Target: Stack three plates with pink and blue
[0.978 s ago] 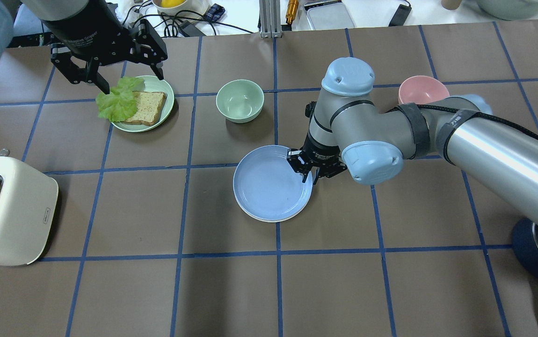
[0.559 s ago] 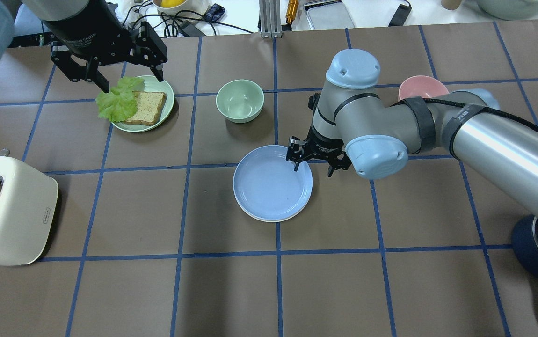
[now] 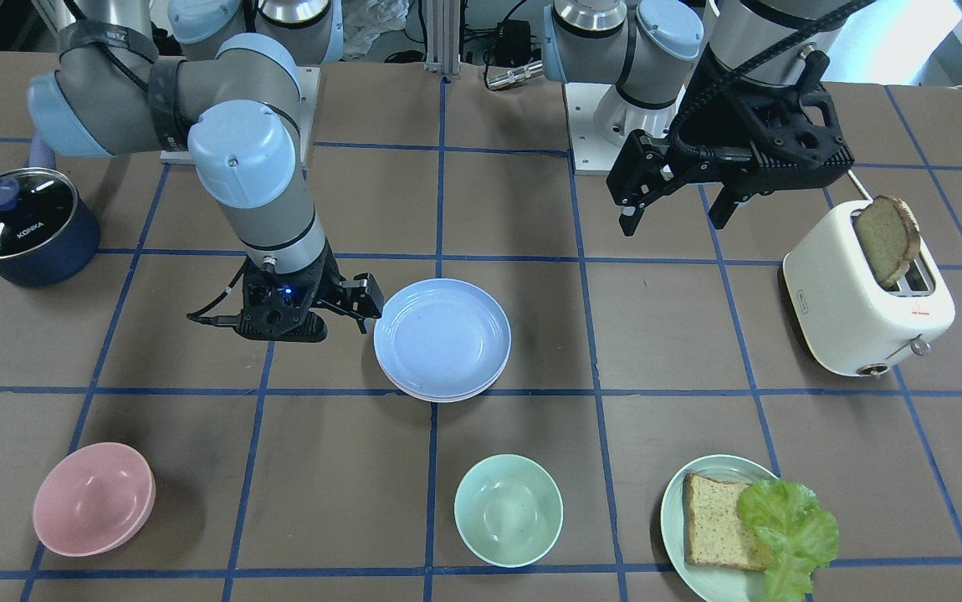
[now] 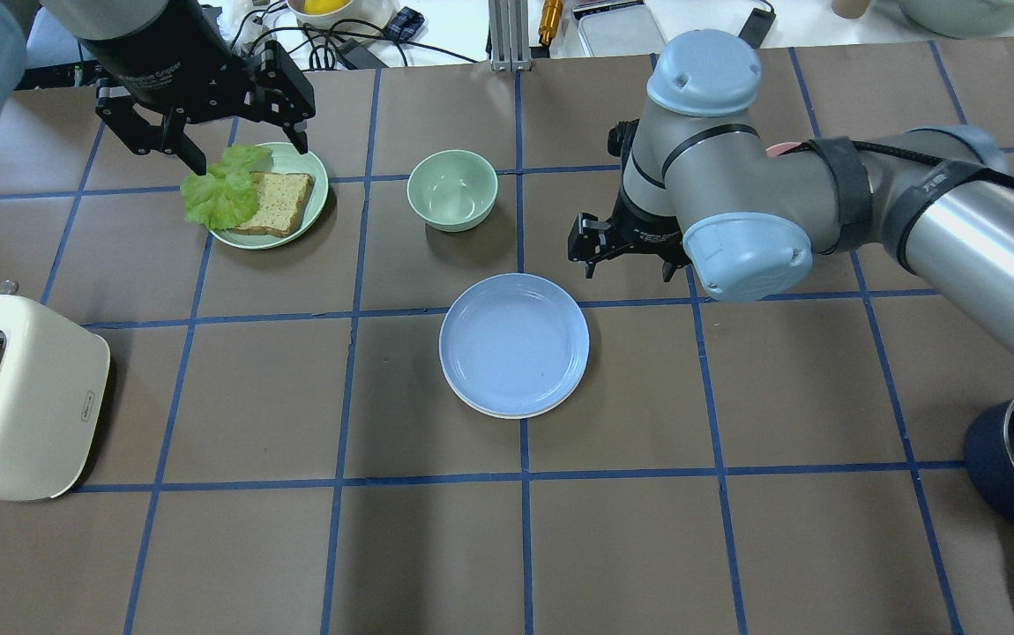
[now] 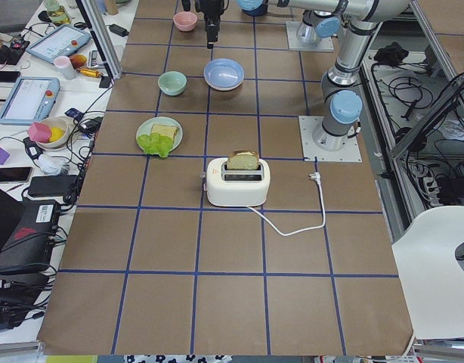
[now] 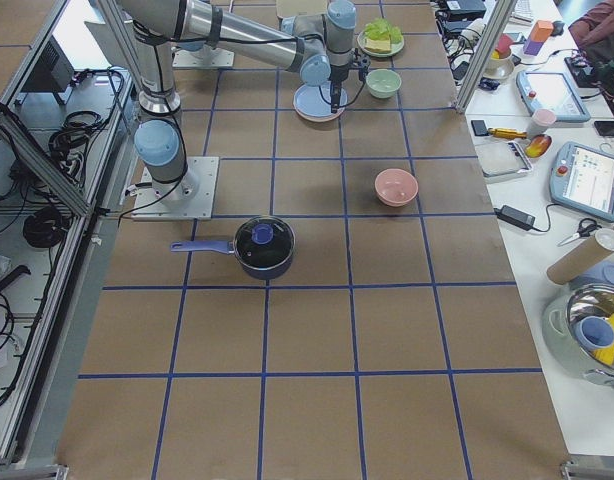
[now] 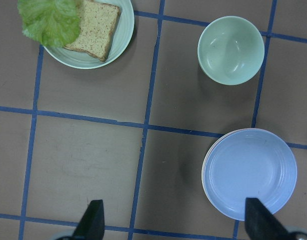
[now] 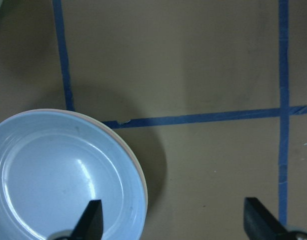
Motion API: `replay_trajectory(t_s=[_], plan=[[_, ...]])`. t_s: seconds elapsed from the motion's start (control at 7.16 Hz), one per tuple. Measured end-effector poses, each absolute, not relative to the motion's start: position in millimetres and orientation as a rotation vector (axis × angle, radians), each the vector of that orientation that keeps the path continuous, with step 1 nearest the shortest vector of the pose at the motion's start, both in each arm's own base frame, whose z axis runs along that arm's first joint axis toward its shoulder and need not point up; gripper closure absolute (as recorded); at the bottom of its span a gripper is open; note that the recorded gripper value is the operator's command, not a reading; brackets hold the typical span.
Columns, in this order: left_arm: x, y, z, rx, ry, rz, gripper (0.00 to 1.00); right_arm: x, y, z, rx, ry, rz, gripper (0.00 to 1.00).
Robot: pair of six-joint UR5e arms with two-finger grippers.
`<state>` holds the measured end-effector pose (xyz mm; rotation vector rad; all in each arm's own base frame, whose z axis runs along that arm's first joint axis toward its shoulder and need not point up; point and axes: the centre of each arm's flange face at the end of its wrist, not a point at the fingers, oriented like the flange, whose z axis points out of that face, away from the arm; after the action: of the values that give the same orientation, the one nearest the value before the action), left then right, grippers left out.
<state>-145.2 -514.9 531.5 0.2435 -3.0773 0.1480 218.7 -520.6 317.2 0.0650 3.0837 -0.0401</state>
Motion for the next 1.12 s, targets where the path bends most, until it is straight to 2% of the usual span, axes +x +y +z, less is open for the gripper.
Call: replay_trajectory(t_s=[0.42, 1.12], plan=[[-145.0, -512.0, 533.1, 0.222, -3.085, 0.135, 0.00, 174.4, -503.6, 370.1, -0.035, 3.140, -0.082, 0.00], [-141.8, -506.2, 534.7, 0.165, -3.112, 0.097, 0.00, 160.4, -449.7, 443.4, -0.115, 3.175, -0.058, 0.01]])
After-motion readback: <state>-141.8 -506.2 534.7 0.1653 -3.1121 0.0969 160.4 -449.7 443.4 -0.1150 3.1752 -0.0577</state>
